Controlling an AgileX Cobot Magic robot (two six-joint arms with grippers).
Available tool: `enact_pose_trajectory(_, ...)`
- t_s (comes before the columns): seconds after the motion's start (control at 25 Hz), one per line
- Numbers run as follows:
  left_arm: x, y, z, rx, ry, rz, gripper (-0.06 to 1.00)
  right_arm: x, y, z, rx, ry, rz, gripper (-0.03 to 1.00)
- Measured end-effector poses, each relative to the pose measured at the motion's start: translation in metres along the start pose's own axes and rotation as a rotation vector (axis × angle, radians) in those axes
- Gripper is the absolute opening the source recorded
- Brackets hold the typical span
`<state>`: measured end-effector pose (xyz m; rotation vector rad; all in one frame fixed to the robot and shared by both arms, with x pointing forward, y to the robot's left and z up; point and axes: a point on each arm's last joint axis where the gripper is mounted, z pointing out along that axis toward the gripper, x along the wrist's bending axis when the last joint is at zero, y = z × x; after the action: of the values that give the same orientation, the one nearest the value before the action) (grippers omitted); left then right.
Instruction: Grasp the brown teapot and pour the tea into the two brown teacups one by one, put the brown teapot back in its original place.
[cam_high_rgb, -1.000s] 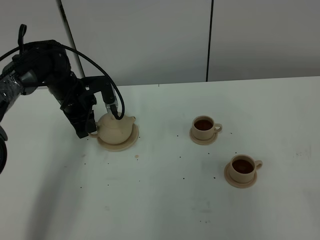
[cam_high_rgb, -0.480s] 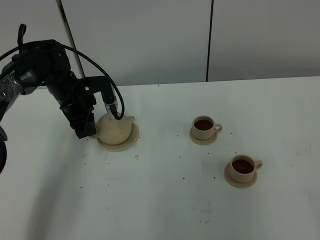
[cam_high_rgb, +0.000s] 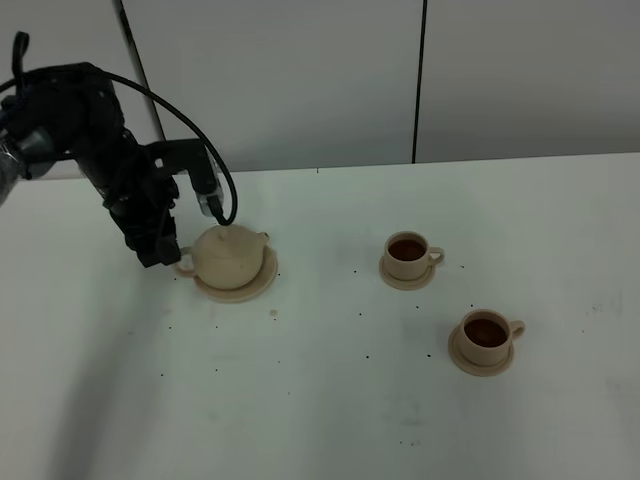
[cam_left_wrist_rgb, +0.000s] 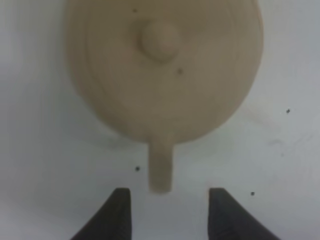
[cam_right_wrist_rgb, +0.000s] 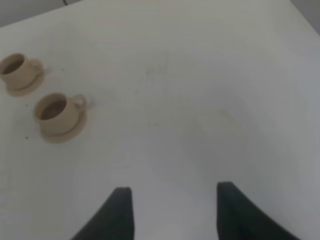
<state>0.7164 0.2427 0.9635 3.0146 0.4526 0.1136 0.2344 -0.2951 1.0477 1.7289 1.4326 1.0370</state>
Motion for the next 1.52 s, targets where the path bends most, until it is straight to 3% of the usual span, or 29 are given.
enact_pose_trajectory(0.16, 0.001, -0.004, -0.014, -0.009, 0.028, -0.028, 0.43, 0.000, 0.000, 0.000, 0.000, 0.000, 0.000, 0.38)
enact_pose_trajectory(0.32, 0.003, -0.011, -0.021, 0.019, 0.056, -0.140, 0.43, 0.000, 0.000, 0.000, 0.000, 0.000, 0.000, 0.38)
enact_pose_trajectory(0.72, 0.006, -0.024, -0.048, 0.101, 0.214, -0.626, 0.43, 0.000, 0.000, 0.000, 0.000, 0.000, 0.000, 0.38)
enact_pose_trajectory(0.84, 0.006, -0.029, -0.065, 0.096, 0.282, -0.785, 0.43, 0.000, 0.000, 0.000, 0.000, 0.000, 0.000, 0.38)
enact_pose_trajectory(1.04, 0.008, -0.046, -0.079, 0.036, 0.301, -1.042, 0.43, 0.000, 0.000, 0.000, 0.000, 0.000, 0.000, 0.38)
enact_pose_trajectory(1.24, 0.000, -0.066, -0.084, 0.024, 0.244, -1.101, 0.43, 0.000, 0.000, 0.000, 0.000, 0.000, 0.000, 0.38)
enact_pose_trajectory(1.52, -0.037, -0.102, -0.096, 0.086, 0.194, -1.149, 0.43, 0.000, 0.000, 0.000, 0.000, 0.000, 0.000, 0.38)
